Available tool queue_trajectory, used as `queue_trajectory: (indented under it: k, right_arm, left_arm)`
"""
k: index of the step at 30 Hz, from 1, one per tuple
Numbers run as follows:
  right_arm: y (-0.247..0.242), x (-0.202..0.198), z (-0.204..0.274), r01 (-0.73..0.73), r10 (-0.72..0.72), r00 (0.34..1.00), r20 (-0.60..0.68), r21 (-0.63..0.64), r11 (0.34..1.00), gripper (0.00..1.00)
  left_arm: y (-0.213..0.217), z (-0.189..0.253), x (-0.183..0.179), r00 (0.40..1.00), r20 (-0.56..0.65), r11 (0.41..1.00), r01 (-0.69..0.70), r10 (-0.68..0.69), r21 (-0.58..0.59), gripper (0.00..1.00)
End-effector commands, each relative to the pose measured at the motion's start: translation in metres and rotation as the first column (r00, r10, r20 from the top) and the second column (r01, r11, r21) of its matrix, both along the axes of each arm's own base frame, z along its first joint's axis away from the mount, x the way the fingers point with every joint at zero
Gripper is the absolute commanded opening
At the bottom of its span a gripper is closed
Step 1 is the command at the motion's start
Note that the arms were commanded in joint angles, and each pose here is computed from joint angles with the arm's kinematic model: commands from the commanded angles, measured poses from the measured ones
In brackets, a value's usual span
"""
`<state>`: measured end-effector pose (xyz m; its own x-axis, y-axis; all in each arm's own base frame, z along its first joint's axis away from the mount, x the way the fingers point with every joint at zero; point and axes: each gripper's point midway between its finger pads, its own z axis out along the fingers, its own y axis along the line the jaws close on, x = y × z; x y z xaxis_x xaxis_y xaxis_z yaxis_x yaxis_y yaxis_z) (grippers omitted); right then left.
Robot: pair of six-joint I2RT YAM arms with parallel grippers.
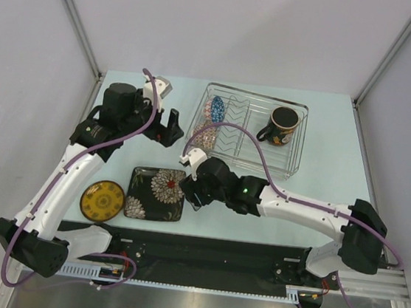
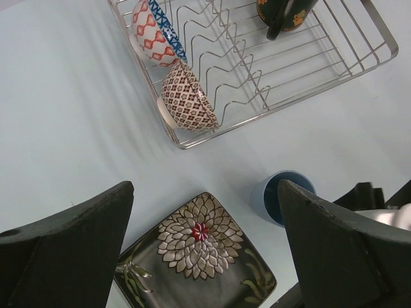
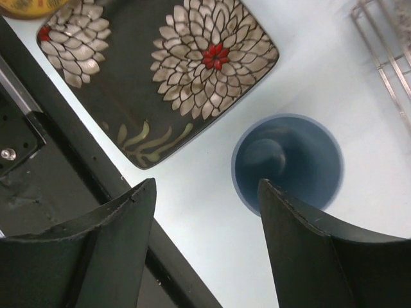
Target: Load the mixed dishes into the dish rack
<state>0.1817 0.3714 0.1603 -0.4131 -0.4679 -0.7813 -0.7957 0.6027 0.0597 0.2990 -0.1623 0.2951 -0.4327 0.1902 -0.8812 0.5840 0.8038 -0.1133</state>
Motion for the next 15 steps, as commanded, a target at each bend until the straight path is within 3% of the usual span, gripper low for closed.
queue_trajectory:
  k: [1, 12, 15]
  right_arm:
    - [0.017, 0.003, 0.002, -0.026, 0.026, 1.000, 0.007, 0.021, 0.999, 0.68]
    - [0.018, 0.010, -0.035, -0.016, 0.014, 0.998, -0.063, -0.036, 0.999, 0.47]
    - [0.017, 0.013, -0.045, -0.010, 0.006, 0.997, -0.078, -0.055, 0.998, 0.34]
  left_arm:
    - [-0.001, 0.016, 0.002, 0.999, 0.046, 0.999, -0.006, 0.008, -0.046, 1.00]
    - [-0.002, 0.024, 0.004, 0.998, 0.055, 0.997, -0.021, 0.026, -0.076, 1.00]
    - [-0.002, 0.025, 0.001, 0.999, 0.046, 0.997, -0.022, 0.025, -0.076, 1.00]
